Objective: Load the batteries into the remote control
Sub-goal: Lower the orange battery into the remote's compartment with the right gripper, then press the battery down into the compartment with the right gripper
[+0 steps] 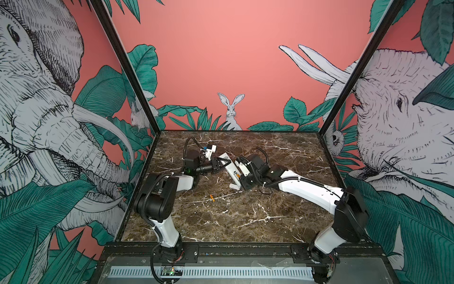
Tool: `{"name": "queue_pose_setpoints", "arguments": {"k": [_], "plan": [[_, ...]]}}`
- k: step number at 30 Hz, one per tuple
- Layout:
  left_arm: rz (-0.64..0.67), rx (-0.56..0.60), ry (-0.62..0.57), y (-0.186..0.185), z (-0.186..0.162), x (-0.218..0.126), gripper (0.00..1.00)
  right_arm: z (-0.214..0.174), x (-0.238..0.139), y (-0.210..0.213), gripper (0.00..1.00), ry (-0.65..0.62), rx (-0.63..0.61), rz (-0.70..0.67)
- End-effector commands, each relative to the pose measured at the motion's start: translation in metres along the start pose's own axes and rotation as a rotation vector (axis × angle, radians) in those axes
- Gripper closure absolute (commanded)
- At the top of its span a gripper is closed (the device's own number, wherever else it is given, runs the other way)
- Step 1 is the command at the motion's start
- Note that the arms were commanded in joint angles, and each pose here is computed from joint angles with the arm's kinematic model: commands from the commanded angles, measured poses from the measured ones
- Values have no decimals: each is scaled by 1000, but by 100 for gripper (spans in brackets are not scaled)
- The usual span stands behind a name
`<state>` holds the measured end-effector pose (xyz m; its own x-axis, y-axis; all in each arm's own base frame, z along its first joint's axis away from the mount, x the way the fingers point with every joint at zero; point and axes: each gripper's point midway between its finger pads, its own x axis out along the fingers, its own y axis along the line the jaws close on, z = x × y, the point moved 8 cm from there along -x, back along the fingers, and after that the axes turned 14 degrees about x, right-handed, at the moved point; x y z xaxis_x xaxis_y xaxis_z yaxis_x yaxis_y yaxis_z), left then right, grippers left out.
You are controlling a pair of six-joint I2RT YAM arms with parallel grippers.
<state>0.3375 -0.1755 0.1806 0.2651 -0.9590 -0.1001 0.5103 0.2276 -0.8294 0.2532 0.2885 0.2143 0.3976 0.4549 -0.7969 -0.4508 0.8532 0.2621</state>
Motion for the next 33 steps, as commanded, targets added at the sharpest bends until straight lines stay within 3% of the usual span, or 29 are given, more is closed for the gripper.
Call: {"name": "queue_pose_setpoints", "arguments": {"k": [1,8,17,33], "plan": [[-35,-7,0,-13,3,-4,100,0,3,-3,87,17,8,-45],[-12,-42,-27,-6,5,-9,100,-1,4,-4,87,29,30,-50],[-40,-78,-59,2,6,-10,100,3,1,1,76,28,13,-19],[-31,-92,-58,8,5,-12,100,19,-7,9,71,-7,-18,8]]}}
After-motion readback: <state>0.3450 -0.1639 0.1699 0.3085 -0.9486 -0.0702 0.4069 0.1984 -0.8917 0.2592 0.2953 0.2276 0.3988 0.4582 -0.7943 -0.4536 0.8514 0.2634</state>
